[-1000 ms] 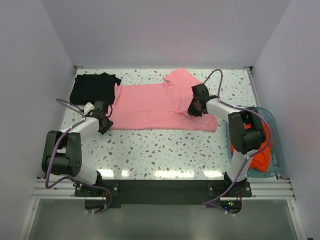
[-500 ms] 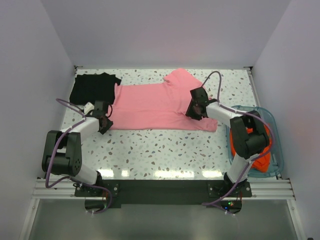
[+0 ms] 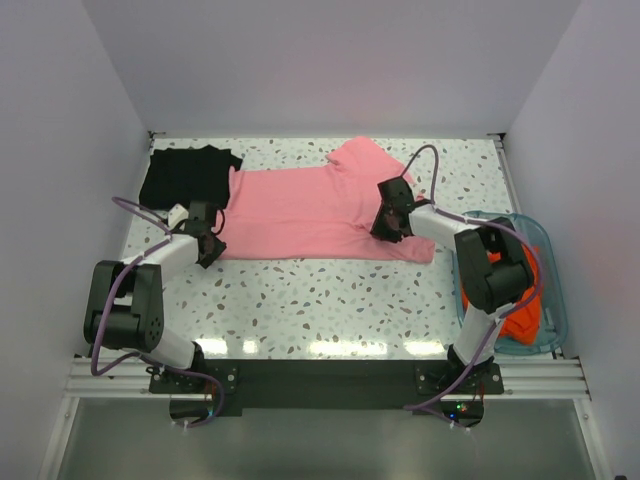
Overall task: Fold and stack the t-shirts
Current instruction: Fold the tshirt
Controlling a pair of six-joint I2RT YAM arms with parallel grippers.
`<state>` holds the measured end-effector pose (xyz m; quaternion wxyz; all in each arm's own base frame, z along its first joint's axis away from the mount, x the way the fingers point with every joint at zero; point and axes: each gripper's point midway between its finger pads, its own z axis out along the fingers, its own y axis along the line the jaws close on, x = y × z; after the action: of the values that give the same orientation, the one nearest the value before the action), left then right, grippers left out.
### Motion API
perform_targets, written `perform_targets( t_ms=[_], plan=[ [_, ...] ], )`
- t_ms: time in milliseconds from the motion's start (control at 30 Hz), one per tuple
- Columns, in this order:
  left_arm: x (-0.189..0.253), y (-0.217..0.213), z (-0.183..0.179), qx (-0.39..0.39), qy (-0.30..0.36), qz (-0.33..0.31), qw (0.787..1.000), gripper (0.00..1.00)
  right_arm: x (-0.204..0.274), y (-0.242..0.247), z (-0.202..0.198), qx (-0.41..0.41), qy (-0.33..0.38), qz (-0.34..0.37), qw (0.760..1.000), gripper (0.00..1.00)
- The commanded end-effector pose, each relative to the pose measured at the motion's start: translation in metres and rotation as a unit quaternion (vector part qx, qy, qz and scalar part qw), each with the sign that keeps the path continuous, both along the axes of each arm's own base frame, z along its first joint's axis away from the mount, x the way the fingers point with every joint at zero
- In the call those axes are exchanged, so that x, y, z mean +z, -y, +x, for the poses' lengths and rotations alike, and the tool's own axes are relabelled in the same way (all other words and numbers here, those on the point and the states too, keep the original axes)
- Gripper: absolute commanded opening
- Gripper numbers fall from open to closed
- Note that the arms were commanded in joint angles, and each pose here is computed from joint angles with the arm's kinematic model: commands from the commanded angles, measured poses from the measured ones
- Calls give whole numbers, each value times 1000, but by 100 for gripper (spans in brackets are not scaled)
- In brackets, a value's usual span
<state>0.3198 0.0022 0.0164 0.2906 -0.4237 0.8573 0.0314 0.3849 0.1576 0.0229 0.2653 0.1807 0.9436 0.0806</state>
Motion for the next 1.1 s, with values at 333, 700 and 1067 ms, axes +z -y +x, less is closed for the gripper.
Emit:
perform_targets(
  t_ms=[333,700,1067],
  plan=[
    [1,0,6,-7,3,6,1000,38,18,-5,30,-13,38,-3,999,8],
    [2,-7,3,5,-4,21,1000,37,19,12,16,6,27,-50,998,7],
    [-9,-10,-5,19,-26,20,999,32,14,27,3,7,22,-60,998,0]
  ],
)
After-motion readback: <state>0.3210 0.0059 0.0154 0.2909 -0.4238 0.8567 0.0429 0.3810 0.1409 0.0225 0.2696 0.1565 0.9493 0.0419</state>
